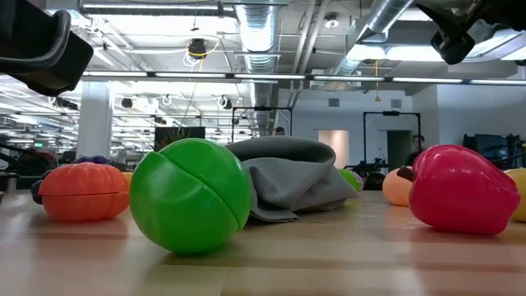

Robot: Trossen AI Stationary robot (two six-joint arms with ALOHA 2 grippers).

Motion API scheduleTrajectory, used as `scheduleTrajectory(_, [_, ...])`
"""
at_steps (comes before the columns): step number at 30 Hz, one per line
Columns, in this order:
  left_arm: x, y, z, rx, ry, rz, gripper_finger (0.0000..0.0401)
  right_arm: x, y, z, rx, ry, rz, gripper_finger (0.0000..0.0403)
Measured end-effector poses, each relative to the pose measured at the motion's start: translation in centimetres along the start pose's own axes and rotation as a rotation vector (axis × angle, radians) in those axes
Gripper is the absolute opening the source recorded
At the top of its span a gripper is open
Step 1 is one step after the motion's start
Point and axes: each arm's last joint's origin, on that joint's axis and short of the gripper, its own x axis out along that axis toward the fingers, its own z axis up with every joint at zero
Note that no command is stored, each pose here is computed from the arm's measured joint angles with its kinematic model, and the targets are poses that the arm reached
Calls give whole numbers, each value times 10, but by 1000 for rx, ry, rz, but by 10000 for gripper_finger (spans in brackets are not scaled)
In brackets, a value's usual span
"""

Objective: Pick and placing Produce into tupperware
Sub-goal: Put the orange carrot into the transparent container

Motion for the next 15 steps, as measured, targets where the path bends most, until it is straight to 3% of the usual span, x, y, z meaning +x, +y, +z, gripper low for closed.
scheduleTrajectory(8, [0, 0, 1, -2, -16, -3, 177, 0, 0, 0, 6, 0, 0, 317])
scheduleTrajectory(15, [0, 0, 1, -10, -24, -4, 177, 0, 0, 0, 7, 0, 0, 317])
